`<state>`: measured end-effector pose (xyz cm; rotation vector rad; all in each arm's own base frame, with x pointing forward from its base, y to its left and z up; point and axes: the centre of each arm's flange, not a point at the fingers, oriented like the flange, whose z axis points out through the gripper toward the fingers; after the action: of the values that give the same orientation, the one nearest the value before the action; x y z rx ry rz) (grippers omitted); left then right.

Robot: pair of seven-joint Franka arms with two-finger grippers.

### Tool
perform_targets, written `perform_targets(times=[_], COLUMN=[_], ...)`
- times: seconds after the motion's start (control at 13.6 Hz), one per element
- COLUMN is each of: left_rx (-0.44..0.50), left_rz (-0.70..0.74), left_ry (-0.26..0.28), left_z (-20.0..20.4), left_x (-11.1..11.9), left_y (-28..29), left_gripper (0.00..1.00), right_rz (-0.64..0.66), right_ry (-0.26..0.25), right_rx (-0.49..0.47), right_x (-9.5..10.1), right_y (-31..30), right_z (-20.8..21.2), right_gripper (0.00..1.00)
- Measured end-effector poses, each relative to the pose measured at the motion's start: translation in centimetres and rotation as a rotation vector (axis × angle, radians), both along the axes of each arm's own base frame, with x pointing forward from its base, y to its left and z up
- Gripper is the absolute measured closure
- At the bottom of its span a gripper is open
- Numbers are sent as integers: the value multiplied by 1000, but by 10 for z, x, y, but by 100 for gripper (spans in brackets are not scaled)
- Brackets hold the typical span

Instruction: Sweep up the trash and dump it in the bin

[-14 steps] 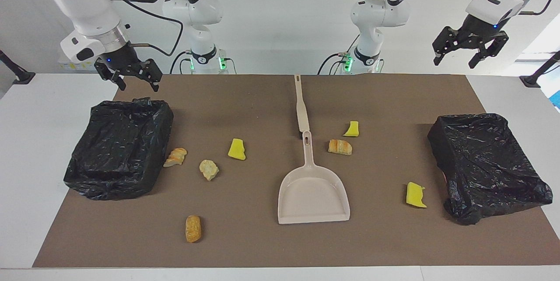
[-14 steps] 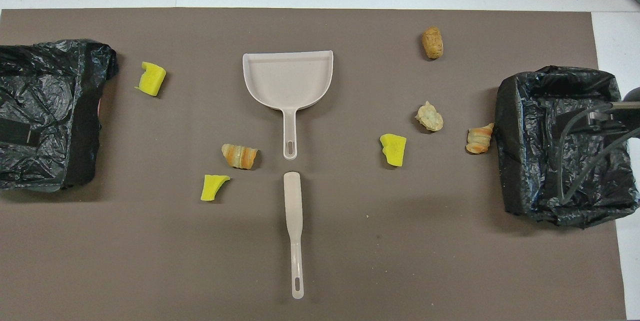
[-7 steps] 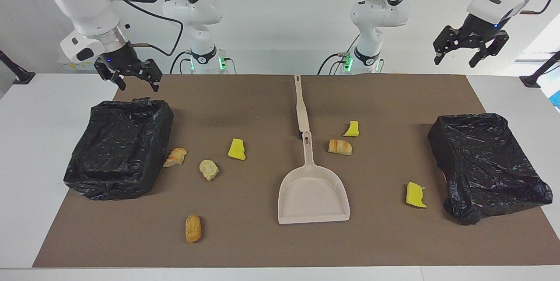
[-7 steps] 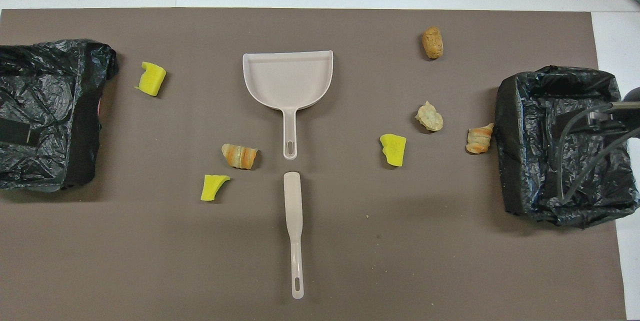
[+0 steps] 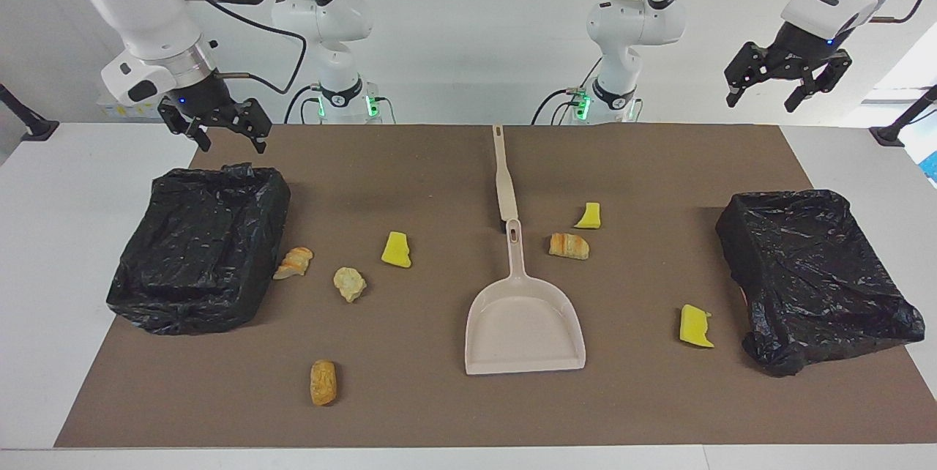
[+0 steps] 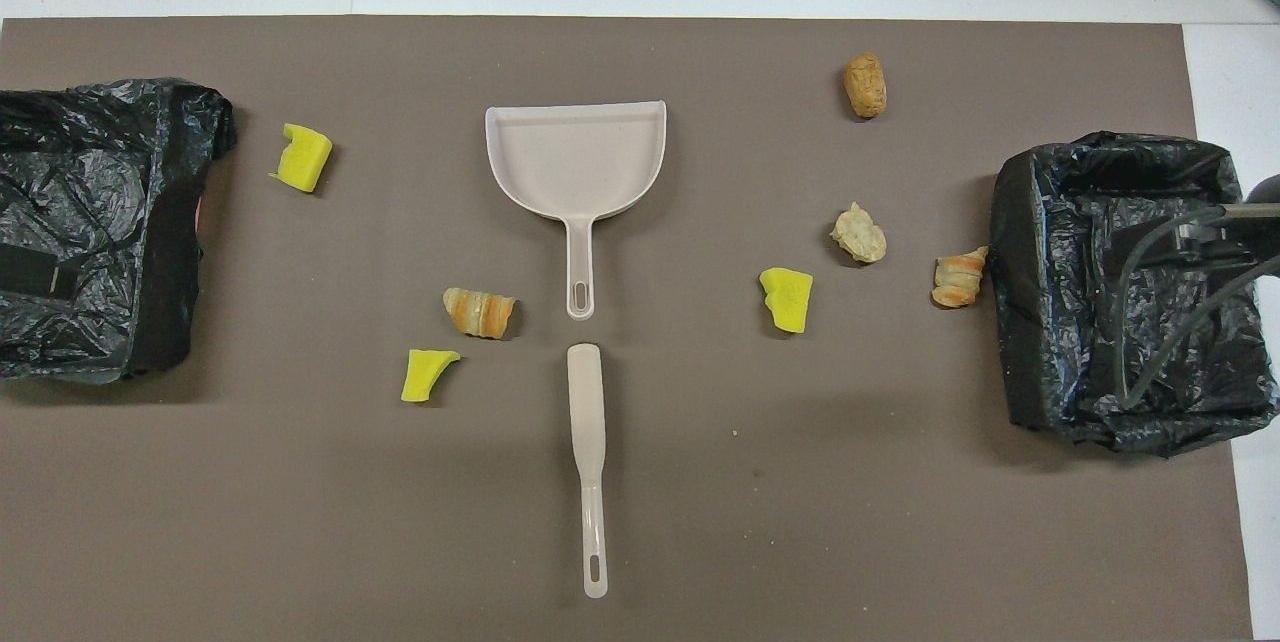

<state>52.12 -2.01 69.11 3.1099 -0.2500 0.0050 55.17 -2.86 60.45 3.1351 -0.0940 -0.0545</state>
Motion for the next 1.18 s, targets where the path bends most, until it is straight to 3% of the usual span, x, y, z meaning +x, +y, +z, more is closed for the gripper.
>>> perform_targets(times=[1.18], left_rx=[-1], left_rz=[-6], left_ry=[9], left_z=[-4], left_x=[-1], left_y=[-3], left_gripper=[0], right_rz=[0], right_ry=[0], right_rx=[0], right_x=[0], right_y=[0], right_z=[0], right_gripper=[0])
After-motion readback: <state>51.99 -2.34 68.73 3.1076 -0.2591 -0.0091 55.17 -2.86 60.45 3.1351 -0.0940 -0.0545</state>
